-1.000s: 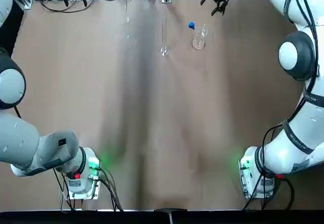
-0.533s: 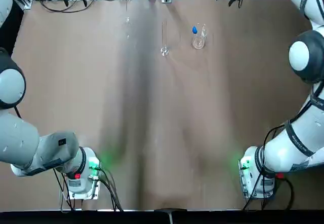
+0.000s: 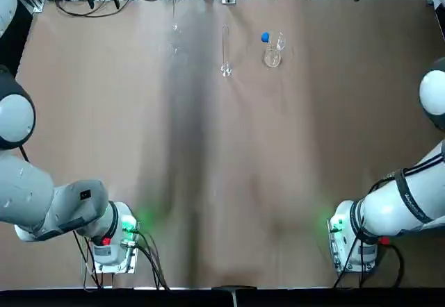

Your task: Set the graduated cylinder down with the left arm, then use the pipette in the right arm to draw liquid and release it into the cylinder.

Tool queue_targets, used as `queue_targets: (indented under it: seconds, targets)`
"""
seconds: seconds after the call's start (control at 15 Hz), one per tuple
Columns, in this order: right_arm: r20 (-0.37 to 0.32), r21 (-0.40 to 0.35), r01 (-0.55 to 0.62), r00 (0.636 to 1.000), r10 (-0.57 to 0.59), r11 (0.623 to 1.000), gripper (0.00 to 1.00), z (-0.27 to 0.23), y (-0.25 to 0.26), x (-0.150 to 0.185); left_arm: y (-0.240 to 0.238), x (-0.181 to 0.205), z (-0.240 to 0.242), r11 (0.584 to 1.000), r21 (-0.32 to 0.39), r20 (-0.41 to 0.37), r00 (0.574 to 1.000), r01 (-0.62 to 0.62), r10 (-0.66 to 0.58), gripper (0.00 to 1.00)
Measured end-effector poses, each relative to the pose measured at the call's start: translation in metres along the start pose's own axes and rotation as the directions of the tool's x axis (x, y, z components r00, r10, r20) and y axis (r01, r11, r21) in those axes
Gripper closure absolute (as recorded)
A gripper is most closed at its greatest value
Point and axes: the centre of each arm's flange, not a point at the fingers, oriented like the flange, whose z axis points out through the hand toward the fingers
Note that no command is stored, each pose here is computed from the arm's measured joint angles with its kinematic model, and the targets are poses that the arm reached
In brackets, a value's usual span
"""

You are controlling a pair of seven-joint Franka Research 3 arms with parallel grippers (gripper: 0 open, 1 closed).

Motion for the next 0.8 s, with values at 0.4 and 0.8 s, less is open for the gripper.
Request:
queue_targets:
  seconds: [0.4, 0.8]
  targets:
    - [0.008, -0.052, 0.009, 1.0, -0.008, 0.999, 0.0, -0.049, 0.001, -0.045, 0.0, 0.0, 0.0, 1.0, 0.0, 0.0, 1.0, 0.001, -0.001, 0.0]
    - [0.006, -0.064, 0.006, 1.0, -0.006, 0.998, 0.0, -0.04, 0.005, -0.074, -0.003, 0.001, 0.0, 1.0, -0.001, 0.0, 1.0, 0.006, -0.006, 0.0]
